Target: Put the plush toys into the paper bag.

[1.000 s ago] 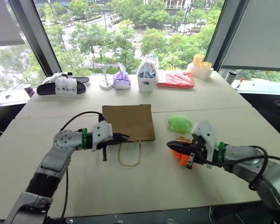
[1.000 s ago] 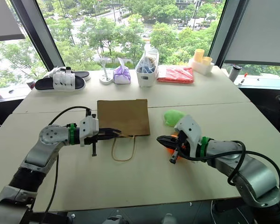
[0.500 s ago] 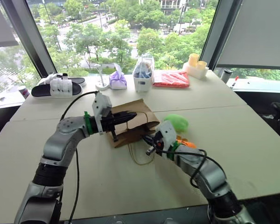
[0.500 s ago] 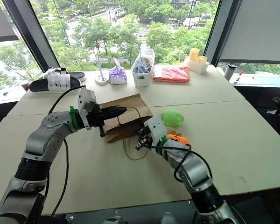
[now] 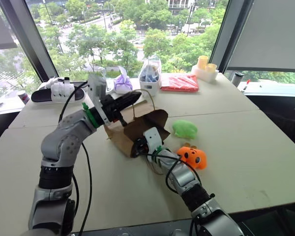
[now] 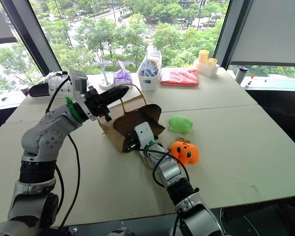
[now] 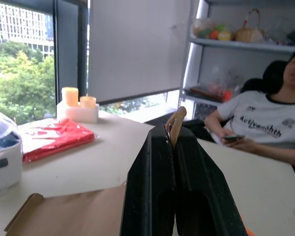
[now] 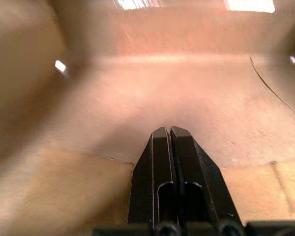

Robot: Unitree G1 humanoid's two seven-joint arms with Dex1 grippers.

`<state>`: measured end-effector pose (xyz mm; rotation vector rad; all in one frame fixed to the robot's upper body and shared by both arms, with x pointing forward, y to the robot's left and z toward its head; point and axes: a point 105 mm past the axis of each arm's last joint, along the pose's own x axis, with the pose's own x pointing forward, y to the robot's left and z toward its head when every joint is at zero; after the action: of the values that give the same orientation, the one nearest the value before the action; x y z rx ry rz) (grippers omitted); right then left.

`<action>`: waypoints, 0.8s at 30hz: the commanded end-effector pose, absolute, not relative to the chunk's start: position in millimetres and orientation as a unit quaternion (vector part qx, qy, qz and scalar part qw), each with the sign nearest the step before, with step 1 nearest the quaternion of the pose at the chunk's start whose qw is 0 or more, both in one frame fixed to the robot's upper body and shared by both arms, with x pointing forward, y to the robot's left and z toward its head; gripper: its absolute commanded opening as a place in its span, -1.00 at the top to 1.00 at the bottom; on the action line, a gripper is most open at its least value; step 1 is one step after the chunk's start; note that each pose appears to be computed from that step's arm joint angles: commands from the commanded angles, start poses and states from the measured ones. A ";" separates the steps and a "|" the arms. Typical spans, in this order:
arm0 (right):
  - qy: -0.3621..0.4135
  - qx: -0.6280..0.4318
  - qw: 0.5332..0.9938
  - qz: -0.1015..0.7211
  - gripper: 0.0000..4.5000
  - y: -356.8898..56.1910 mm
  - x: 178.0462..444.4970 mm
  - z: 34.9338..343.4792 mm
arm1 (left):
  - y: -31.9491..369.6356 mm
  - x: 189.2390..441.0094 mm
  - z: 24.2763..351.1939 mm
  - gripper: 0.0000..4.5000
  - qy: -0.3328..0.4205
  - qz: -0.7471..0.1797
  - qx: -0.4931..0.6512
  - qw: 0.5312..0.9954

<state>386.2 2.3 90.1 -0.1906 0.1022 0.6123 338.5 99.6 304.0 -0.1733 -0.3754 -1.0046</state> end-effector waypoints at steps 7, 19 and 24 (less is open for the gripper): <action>0.042 -0.098 0.943 0.315 1.00 1.2 381.5 93.5 | 114.0 331.0 382.4 0.99 -0.283 -0.448 -0.122 0.839; 0.022 -0.084 0.953 0.289 1.00 -23.4 379.0 118.2 | 91.1 321.2 323.5 0.99 -0.200 -0.507 -0.074 0.835; -0.014 -0.078 0.953 0.292 1.00 -40.0 363.1 160.0 | 86.6 314.6 293.1 0.99 -0.168 -0.512 -0.071 0.839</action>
<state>372.5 -41.9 130.0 -0.1821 0.0571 0.5646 325.2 88.2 280.5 -0.1889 -0.2887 -1.0645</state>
